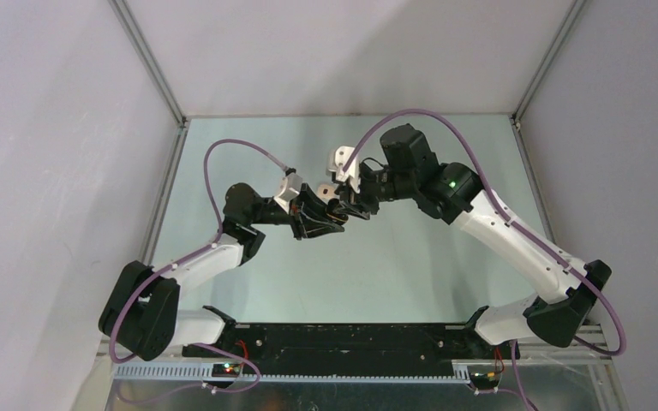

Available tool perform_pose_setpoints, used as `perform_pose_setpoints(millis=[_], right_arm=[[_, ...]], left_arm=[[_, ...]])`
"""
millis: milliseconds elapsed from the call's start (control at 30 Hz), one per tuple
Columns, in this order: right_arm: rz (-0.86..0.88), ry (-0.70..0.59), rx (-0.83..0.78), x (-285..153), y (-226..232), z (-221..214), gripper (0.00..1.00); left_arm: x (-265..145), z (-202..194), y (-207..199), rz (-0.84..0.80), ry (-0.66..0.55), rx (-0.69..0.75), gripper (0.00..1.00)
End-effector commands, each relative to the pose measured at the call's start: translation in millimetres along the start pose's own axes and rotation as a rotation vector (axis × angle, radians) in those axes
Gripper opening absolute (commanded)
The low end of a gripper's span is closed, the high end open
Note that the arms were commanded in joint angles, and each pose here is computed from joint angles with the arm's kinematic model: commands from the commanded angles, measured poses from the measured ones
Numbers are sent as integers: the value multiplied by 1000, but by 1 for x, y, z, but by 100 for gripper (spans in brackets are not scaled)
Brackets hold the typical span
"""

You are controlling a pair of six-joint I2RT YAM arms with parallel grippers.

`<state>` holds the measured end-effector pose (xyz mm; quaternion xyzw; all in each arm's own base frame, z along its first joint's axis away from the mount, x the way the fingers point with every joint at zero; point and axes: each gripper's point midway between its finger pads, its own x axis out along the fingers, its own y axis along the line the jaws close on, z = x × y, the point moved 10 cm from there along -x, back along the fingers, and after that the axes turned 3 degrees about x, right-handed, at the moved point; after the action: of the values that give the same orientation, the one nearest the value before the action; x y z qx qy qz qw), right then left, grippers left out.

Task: Insert the wireless bluetooth earbuds into the charging case
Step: Place the earbud in the charging case.

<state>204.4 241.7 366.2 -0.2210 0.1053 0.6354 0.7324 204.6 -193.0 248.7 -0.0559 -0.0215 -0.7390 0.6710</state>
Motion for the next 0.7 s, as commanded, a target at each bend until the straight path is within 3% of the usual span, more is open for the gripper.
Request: perform_pose_setpoints(millis=[0,300,667], right_arm=[[7,-55,-43,-6,0,20,45],[78,-115,-22,-22,5,34,51],[-95,-62,-21,-22,-14,21,52]], left_arm=[[1,11,-7,-35,-33,69,11],[1,11,-8,-36,-35,72,11],[1,13,-10,-42,-40,75,11]])
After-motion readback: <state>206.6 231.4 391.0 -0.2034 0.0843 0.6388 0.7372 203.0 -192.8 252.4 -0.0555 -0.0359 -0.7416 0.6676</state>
